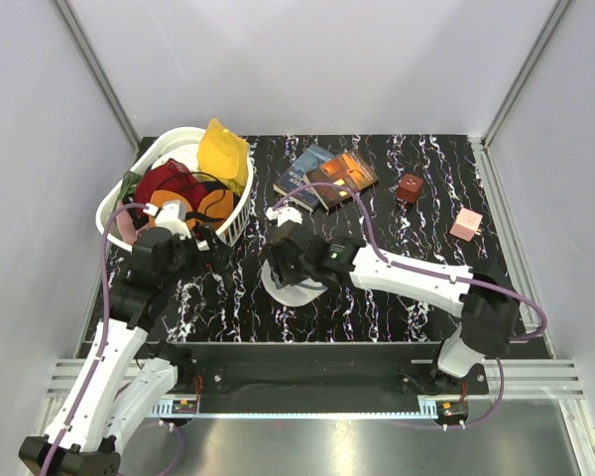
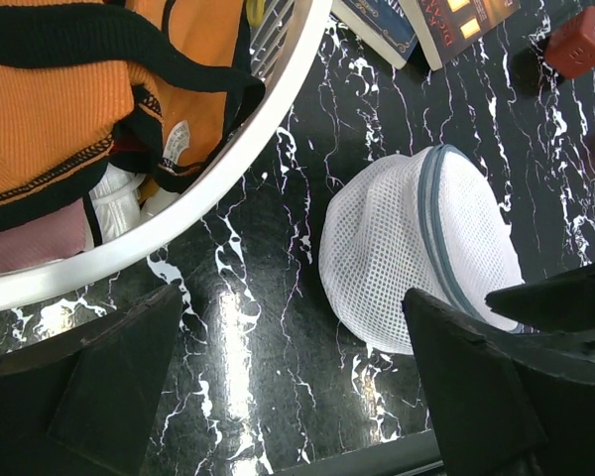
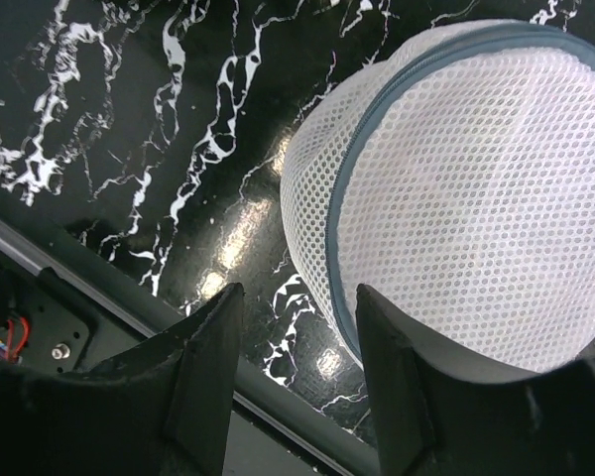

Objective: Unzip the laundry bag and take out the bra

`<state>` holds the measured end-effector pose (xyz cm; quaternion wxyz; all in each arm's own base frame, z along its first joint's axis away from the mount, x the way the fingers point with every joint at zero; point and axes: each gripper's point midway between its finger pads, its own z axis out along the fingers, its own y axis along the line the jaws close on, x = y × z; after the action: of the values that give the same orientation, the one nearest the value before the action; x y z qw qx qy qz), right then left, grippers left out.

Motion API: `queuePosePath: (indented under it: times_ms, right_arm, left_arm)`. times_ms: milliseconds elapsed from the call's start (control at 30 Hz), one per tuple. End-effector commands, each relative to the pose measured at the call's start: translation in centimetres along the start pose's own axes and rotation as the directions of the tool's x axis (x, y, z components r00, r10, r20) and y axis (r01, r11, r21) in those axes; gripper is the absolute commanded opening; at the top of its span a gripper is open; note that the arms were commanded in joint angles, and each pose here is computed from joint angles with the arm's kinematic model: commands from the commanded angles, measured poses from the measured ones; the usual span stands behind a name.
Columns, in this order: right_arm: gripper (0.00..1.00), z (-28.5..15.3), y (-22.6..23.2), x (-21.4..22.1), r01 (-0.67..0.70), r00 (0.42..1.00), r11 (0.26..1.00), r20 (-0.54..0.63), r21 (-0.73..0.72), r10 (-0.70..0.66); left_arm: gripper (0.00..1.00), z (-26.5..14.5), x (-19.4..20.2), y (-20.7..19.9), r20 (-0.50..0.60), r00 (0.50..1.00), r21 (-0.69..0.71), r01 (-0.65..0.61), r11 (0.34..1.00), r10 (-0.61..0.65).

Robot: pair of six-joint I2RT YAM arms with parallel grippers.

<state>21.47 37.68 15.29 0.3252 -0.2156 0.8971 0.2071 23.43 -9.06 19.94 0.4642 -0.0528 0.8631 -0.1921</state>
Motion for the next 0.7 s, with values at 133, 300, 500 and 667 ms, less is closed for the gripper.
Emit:
queuePosePath:
  times_ms: [133, 300, 500, 667]
  right_arm:
    - [0.52, 0.7, -0.5, -0.9, 0.025, 1.000, 0.997, 0.011, 0.071, -0.025]
    - [0.34, 1.1, -0.6, -0.9, 0.037, 0.999, 0.996, 0.009, 0.086, -0.038]
    - [0.13, 0.1, -0.5, -1.8, 0.028, 0.999, 0.997, 0.040, 0.078, -0.031]
    - [0.07, -0.9, -0.8, -2.3, 0.011, 0.998, 0.997, 0.067, 0.083, -0.017]
  left_arm:
    - [0.99, -0.5, -1.3, -0.3, 0.042, 0.999, 0.010, -0.018, 1.000, 0.018]
    - [0.99, -0.5, -1.4, -0.1, 0.044, 0.999, 0.005, -0.012, 1.000, 0.012]
    - [0.99, -0.5, -1.3, 0.0, 0.040, 0.999, 0.005, -0.006, 1.000, 0.006]
    - [0.99, -0.4, -1.2, 0.1, 0.034, 0.999, 0.003, -0.002, 1.000, 0.002]
